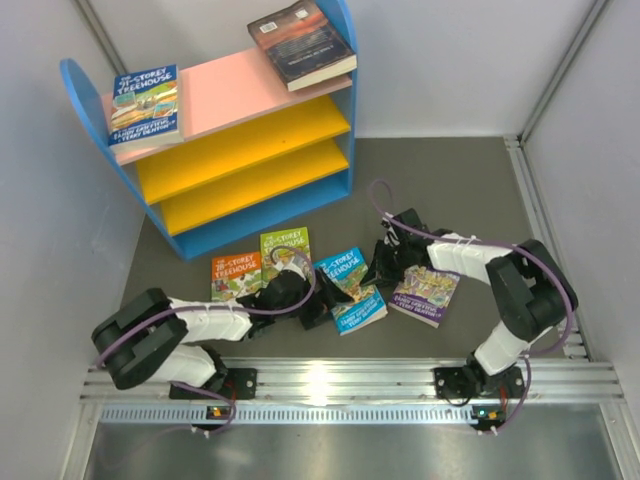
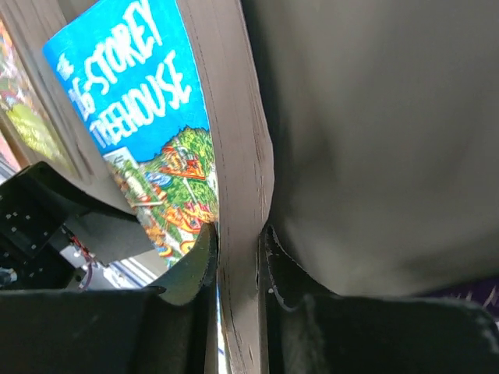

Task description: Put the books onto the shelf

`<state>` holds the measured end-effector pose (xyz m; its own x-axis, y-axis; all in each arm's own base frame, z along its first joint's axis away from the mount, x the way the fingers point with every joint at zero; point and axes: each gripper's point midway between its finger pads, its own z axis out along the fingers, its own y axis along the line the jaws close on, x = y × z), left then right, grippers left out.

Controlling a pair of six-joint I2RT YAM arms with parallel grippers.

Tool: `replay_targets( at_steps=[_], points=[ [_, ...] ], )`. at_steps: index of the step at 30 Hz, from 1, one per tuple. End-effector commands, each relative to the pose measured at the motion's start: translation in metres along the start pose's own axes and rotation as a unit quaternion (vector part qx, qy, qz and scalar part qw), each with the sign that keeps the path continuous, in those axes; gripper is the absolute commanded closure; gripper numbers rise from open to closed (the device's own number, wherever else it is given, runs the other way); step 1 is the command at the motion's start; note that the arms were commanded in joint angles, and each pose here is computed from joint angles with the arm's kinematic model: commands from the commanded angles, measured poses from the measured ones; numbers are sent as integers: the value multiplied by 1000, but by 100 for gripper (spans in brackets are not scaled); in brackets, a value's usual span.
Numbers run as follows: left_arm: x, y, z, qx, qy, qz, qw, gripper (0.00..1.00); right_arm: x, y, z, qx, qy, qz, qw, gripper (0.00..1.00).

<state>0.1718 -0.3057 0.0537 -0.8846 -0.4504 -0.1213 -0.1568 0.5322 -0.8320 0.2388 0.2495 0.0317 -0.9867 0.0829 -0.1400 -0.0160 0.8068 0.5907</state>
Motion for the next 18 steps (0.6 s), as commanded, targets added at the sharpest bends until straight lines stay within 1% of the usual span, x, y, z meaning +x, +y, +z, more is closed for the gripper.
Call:
replay_targets(
  at_steps=[1,2,3,5,6,7,8,9,10,11,12,15,16,17,18],
  points=[
    [5,-16,-10,9,-1,15,1000,1,14,27,-12,-24,3,-1,1000,100],
    [1,-22,-15,7,-10,26,1000,1,12,33,-19,-29,-3,-5,1000,100],
    [-3,-26,-22,3,-19,48,999,1,8,44,-35,-42,-22,-12,999,100],
    [-20,-43,-44,-11,-57,81,995,1,2,60,-58,-54,-40,-18,998,100],
    [-26,-43,-54,-26,-71,88,993,1,-2,74,-78,-72,-63,-29,995,100],
    [-38,-57,-73,-27,-101,96,990,1,-7,86,-96,-80,-76,-31,993,100],
    [-44,-60,-84,-30,-117,102,987,1,-11,94,-107,-86,-87,-34,992,100],
    [-49,-65,-94,-27,-131,101,986,1,-18,113,-130,-109,-113,-44,987,100],
    [-55,-83,-115,1,-154,97,983,1,-19,121,-140,-117,-119,-44,985,100],
    [-61,-81,-126,-5,-173,95,980,1,-18,128,-150,-126,-119,-40,984,100],
    [-66,-94,-144,26,-192,88,977,1,-21,145,-169,-149,-133,-47,979,100],
    [-78,-112,-180,72,-235,68,967,1,-20,179,-200,-212,-137,-37,967,100],
    [-80,-119,-187,84,-241,65,965,1,-21,192,-212,-235,-143,-38,961,100],
    [-81,-123,-193,92,-247,67,962,1,-19,204,-222,-261,-136,-25,956,100],
    [-83,-130,-200,100,-251,68,960,1,-22,218,-235,-290,-145,-31,946,100]
  ],
)
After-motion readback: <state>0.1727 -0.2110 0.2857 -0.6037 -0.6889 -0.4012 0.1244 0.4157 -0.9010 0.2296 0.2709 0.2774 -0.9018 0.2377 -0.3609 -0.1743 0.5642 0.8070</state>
